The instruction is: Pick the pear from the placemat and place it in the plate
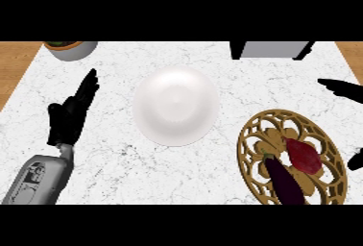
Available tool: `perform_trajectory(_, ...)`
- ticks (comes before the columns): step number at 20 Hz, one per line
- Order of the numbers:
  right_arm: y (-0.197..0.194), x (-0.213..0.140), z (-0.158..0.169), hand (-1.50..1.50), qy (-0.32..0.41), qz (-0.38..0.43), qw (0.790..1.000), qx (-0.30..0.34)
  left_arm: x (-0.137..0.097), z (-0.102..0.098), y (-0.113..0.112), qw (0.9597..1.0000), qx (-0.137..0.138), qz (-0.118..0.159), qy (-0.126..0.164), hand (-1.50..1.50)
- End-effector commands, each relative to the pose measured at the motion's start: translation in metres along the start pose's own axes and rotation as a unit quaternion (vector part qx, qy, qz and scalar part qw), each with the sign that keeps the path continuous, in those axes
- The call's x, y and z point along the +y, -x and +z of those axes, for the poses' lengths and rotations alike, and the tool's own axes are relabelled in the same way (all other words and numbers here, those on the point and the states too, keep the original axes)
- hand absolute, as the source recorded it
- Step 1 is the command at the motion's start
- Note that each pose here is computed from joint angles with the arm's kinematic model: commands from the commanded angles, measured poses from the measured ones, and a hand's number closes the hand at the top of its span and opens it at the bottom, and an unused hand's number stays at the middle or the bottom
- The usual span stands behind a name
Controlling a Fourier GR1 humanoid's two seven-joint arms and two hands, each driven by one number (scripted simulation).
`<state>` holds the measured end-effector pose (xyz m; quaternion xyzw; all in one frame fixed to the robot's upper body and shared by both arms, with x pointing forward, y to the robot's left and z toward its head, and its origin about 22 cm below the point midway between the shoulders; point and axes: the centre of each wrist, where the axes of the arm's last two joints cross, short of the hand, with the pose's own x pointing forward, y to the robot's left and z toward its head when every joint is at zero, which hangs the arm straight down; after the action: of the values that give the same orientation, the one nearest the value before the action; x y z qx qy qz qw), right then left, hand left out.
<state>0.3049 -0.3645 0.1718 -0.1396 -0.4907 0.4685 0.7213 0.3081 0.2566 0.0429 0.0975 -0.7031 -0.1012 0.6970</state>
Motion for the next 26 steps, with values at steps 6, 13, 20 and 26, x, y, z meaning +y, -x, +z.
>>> perform_trajectory(6,0.007,0.029,-0.039,-1.50,-0.050,0.010,0.998,0.029,-0.010,0.006,0.020,1.0000,0.003,-0.001,0.006,0.00)
perform_trajectory(13,0.030,0.052,-0.058,-1.50,-0.090,0.047,0.993,0.055,0.007,0.008,0.004,1.0000,0.009,-0.003,0.004,0.00)
perform_trajectory(20,0.046,0.082,-0.063,-1.50,-0.120,0.062,0.989,0.067,0.022,-0.004,0.014,1.0000,0.005,0.004,-0.002,0.00)
perform_trajectory(26,0.044,0.107,-0.093,-1.50,-0.115,0.056,0.989,0.072,0.002,0.007,0.000,1.0000,-0.002,0.004,-0.001,0.00)
